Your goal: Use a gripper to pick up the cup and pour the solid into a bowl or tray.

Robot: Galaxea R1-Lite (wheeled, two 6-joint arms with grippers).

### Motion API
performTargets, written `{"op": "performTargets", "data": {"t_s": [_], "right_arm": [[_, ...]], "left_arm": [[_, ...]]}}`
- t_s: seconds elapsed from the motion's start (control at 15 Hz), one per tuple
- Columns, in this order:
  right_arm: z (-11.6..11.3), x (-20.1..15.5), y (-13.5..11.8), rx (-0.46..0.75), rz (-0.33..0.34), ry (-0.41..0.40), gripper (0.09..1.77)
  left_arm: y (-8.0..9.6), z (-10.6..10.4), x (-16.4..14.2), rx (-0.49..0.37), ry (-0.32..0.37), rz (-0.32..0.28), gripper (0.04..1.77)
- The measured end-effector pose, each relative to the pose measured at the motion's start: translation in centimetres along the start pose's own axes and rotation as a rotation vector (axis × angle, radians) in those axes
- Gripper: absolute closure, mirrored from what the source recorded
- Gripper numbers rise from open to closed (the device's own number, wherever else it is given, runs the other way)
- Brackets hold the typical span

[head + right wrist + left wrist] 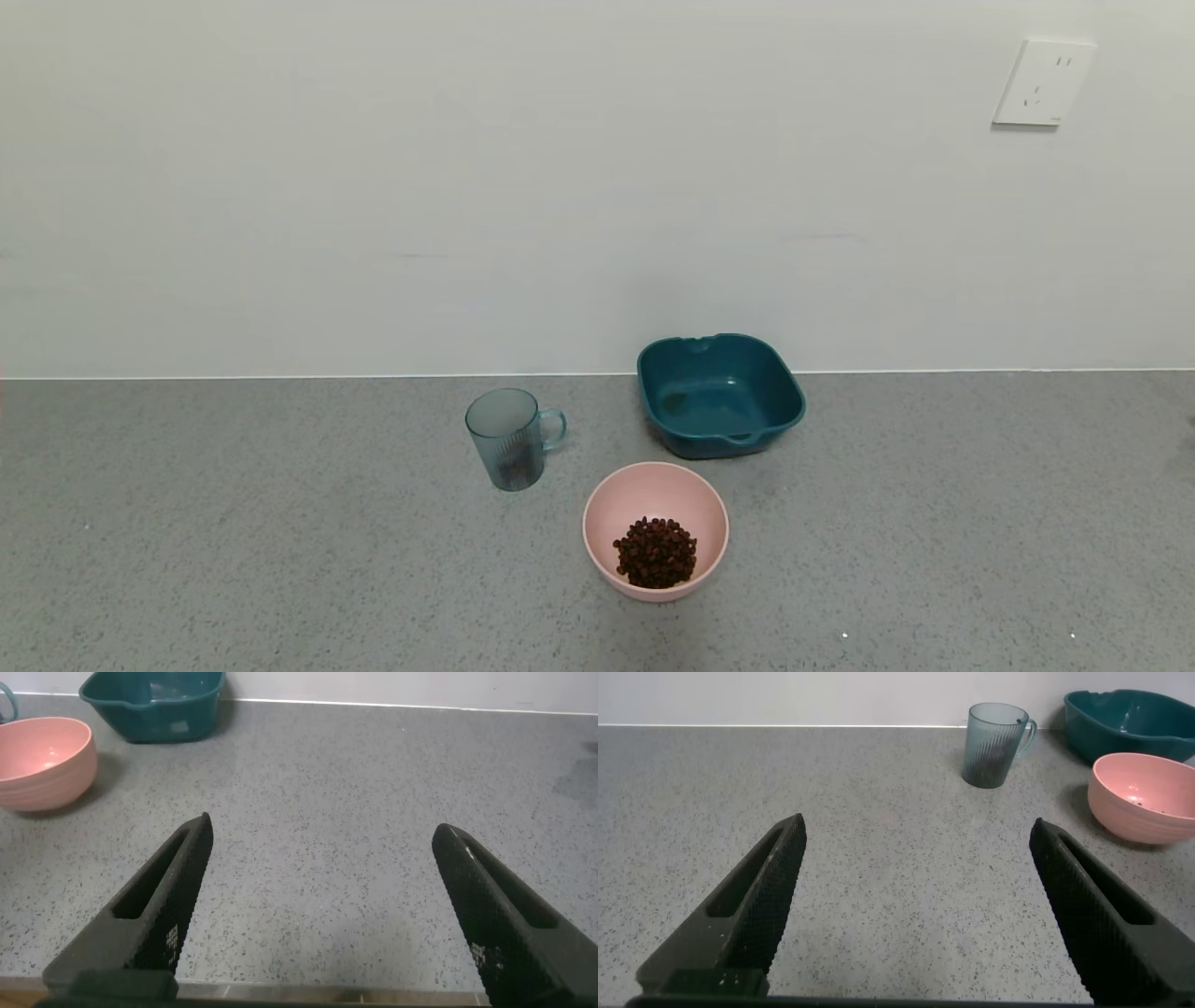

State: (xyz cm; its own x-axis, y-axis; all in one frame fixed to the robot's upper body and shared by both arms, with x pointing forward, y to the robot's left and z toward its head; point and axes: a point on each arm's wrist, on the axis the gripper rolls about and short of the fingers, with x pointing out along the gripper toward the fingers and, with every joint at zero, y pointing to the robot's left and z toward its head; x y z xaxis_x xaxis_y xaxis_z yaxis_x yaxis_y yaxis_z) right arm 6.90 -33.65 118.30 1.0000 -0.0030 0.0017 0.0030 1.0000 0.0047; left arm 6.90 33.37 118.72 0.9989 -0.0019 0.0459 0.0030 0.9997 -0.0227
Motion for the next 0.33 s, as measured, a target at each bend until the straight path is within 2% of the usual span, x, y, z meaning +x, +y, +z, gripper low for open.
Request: {"op": "performTargets", "data": {"t_s": [0.33], "right_arm": [[0.01,0.0,0.0,-0.001,0.001,0.0,0.15]], "left_arm": [[0.0,0.0,0.0,0.0,0.0,0.0,0.09]]}}
